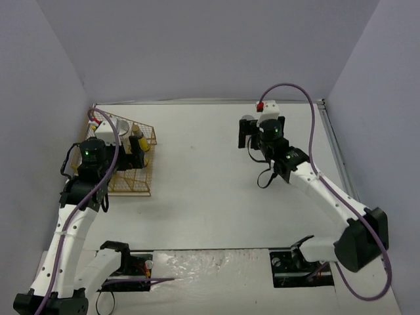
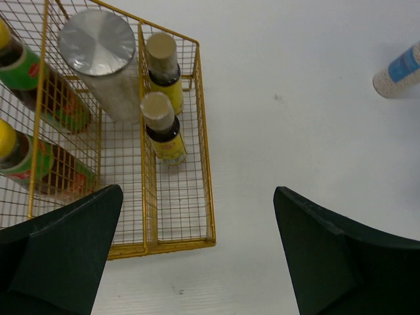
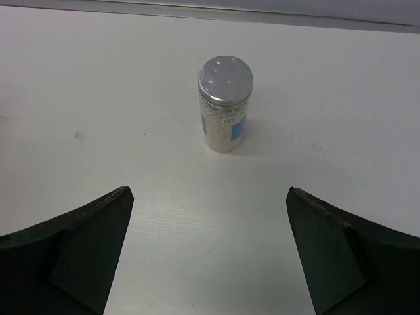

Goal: Organize the condiment bottles

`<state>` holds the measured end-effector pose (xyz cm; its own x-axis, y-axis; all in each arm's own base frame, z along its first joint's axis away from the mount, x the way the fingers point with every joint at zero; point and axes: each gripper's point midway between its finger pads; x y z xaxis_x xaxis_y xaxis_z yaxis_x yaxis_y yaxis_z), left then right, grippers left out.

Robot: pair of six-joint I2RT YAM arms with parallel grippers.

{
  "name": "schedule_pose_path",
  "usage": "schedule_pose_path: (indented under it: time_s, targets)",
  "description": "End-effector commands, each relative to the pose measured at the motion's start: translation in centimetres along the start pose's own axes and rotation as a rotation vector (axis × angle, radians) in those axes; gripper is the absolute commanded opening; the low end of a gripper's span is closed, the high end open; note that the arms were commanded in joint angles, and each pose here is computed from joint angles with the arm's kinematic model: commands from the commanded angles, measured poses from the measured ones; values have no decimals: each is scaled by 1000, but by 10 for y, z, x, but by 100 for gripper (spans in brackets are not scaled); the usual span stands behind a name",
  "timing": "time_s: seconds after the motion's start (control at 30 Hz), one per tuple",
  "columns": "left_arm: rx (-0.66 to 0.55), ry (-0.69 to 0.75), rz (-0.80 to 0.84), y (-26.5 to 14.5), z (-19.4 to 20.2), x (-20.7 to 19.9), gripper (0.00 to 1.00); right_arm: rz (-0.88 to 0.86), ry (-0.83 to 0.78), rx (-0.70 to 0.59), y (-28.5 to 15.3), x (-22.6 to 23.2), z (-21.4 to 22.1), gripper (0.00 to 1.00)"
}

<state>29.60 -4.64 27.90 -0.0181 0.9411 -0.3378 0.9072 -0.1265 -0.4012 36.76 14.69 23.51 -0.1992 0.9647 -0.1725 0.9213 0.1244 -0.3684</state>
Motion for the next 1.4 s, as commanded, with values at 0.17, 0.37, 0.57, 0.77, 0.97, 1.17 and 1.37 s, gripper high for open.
schedule_pose_path:
  time_s: [0.17,0.37,0.57,0.77,0.97,1.17,1.37]
  targets:
    - [-75,31,132,-11,9,-13,97,-3,59,-88,113,-14,-36,99]
    - [-108,26,78,-14,8,-2,97,-13,21,-26,164,-13,-14,93]
    - [-118,20,51,-14,6,4,97,-45,-24,-6,180,-6,2,75]
    - [-101,15,65,-10,9,1,97,-196,-70,-28,167,27,7,28]
    - [-63,15,134,-5,15,-10,97,-416,-182,-61,122,103,17,11]
    - [-60,17,153,-4,16,-13,97,-666,-287,-96,50,204,38,11]
    - [-46,17,183,-3,18,-18,97,-797,-350,-129,3,260,49,20]
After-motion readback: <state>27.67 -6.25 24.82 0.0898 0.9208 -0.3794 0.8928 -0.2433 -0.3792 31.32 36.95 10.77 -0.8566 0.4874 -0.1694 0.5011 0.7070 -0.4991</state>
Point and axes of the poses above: each gripper's point midway between its finger pads, its own y axis out along the fingers, its own x axis along the line the jaws close on, z = x × y, and after that the axes turned 13 degrees about -y, right-handed
